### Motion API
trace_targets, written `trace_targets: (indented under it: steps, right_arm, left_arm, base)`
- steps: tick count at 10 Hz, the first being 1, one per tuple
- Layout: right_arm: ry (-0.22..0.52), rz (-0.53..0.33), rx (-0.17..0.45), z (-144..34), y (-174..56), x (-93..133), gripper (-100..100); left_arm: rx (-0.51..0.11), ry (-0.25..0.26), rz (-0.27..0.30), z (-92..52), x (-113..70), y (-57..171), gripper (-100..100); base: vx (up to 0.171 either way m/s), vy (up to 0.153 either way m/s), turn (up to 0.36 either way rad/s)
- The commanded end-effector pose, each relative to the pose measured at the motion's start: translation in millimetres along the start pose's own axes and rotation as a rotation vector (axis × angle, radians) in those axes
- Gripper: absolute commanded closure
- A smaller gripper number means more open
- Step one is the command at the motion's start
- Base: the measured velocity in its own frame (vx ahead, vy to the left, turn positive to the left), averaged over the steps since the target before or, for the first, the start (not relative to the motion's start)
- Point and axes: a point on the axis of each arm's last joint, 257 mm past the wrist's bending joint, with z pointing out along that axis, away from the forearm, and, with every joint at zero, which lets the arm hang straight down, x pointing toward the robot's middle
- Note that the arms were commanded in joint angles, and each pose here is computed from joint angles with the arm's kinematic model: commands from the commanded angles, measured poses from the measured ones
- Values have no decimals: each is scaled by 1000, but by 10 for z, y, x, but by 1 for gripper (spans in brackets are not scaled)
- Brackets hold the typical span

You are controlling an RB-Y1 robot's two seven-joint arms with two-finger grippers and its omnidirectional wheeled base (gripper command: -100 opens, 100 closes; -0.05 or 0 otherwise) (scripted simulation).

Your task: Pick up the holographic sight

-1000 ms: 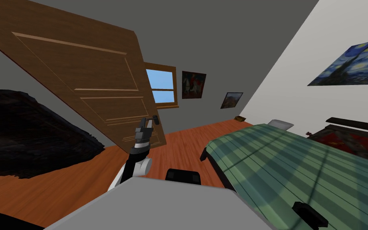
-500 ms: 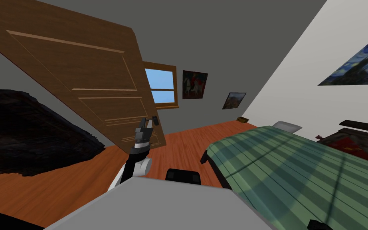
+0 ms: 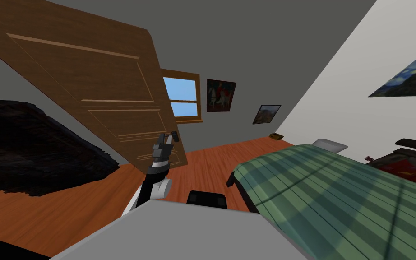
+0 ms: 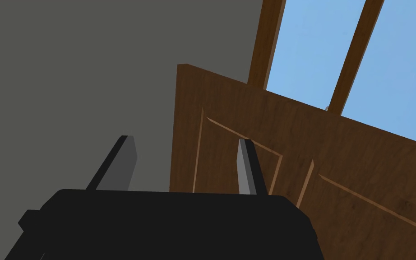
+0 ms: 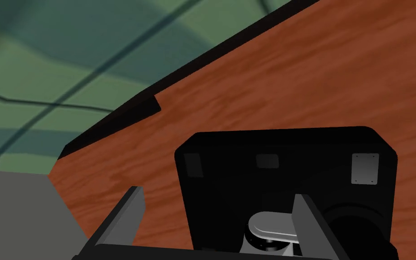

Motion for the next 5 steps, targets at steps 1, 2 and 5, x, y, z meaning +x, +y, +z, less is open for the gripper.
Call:
trace_targets:
  steps: [1,2,5]
  right_arm:
    - [25,-37,-18,-47,102,139,-100]
    - [59,-98,-48,-110,230,330,-100]
    - [60,-91,-48,-110,230,330,-100]
  left_arm:
    - [0,0,0,0,0,0,0]
    - [0,0,0,0,0,0,0]
    - [0,0,0,0,0,0,0]
  base:
    - [82,-77,37]
    - [84,-84,36]
    - [32,-33,10]
